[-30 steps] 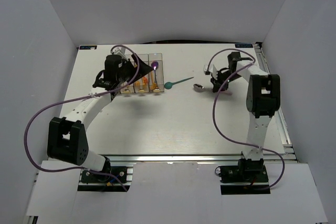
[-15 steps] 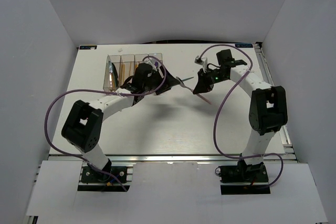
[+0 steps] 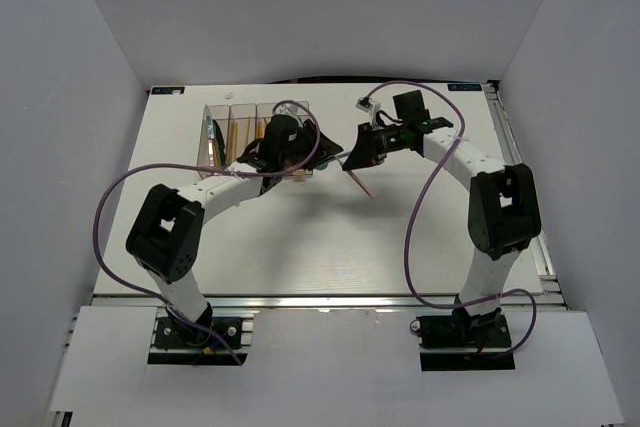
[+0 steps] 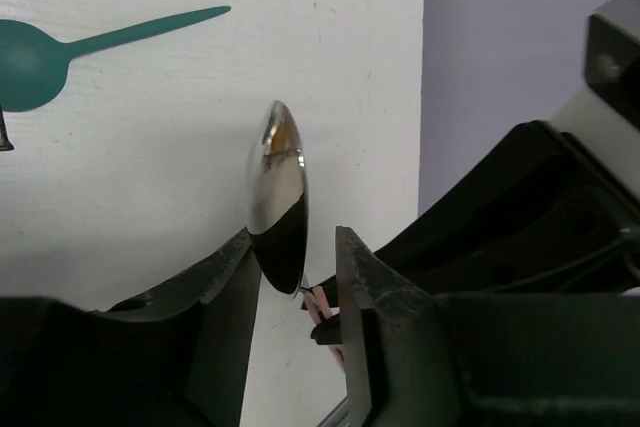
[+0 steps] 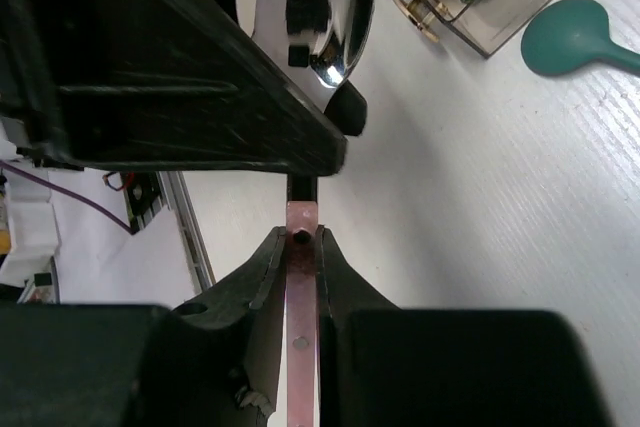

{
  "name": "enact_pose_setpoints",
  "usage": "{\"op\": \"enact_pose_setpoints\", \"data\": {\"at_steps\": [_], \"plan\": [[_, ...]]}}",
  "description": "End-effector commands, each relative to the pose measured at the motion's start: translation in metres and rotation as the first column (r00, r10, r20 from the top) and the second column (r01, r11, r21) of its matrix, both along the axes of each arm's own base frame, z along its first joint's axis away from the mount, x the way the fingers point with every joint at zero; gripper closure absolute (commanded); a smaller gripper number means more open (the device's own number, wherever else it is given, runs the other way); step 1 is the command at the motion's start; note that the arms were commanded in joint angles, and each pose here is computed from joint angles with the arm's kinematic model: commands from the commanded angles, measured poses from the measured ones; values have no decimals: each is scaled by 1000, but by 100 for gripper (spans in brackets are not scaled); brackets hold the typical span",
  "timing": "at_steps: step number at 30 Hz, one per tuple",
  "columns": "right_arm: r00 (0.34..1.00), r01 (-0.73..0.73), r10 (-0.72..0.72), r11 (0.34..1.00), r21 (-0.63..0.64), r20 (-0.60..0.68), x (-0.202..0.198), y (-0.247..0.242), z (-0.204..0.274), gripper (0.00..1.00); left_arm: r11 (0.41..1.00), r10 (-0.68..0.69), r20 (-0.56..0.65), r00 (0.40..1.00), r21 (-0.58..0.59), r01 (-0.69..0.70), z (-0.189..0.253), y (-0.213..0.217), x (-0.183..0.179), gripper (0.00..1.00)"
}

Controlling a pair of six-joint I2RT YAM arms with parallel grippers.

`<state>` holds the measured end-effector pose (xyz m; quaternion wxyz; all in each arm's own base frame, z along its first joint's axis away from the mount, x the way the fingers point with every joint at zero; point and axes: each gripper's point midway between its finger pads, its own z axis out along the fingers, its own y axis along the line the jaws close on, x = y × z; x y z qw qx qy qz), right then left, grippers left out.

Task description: Sort the eating utensils into containers

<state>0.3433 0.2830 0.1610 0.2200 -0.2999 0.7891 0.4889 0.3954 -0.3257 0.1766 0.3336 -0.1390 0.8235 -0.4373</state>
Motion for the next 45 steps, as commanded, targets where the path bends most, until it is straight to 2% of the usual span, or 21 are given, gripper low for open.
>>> {"op": "enact_pose_setpoints", "data": {"at_steps": [1,6,8,11,13,14,18,19,23,24,26,28,29,34,35,38,39,41,42,43,45], "plan": [[997,10,-15,998,68,73,4,10,34,100,998,-30,22,999,-50,31,19,-15,-1,56],[995,24,-31,997,76,91,10,12,37,96,997,-48,20,999,-63,49,20,-19,-2,78],[995,17,-24,997,79,93,10,13,36,93,997,-51,19,999,-60,52,18,-20,-2,83],[993,-8,-1,997,80,118,8,13,37,78,998,-53,45,998,-39,55,21,-18,1,97],[987,-30,18,997,76,158,8,11,38,54,998,-59,94,994,6,58,29,-15,7,100],[987,-36,24,997,68,161,6,10,38,11,998,-56,86,995,32,53,28,-10,10,100],[974,-49,35,997,56,222,7,-3,42,11,993,-54,126,991,114,40,36,14,30,100],[965,-57,45,998,40,260,9,-7,41,11,985,-70,150,986,168,44,33,23,37,100],[941,-47,45,999,-4,335,14,-30,36,11,969,-39,113,993,246,10,28,72,76,100],[939,-43,45,999,-13,342,13,-36,35,10,969,-31,143,989,248,-6,43,77,88,100],[922,-51,59,998,-32,384,16,-43,34,11,951,-29,106,994,309,-5,25,93,104,100],[913,-33,48,998,-44,406,19,-49,34,11,938,-35,153,988,345,-20,37,98,124,100],[910,-26,42,999,-45,412,20,-51,34,11,929,-29,122,992,369,-18,21,101,130,100],[907,-17,35,999,-46,419,23,-56,32,11,917,-16,159,987,397,-50,19,102,162,100],[906,-14,34,999,-50,423,24,-57,31,11,914,-19,141,990,403,-40,6,101,166,100],[885,1,46,995,-101,464,33,-61,21,11,914,-31,138,990,405,-28,4,98,171,100],[855,21,60,989,-150,515,43,-68,16,11,913,-33,126,991,407,-21,-2,97,172,100],[813,18,111,976,-215,572,57,-74,7,11,910,-34,112,993,414,-16,-7,98,169,84],[735,-38,210,962,-270,645,63,-76,4,10,909,-32,108,994,416,-16,-8,99,167,78],[711,-80,266,950,-302,650,66,-77,-8,11,905,-21,98,995,424,-22,-11,103,165,65],[644,-174,366,925,-337,672,64,-74,-7,11,903,-14,96,995,429,-29,-11,104,163,52]]}}
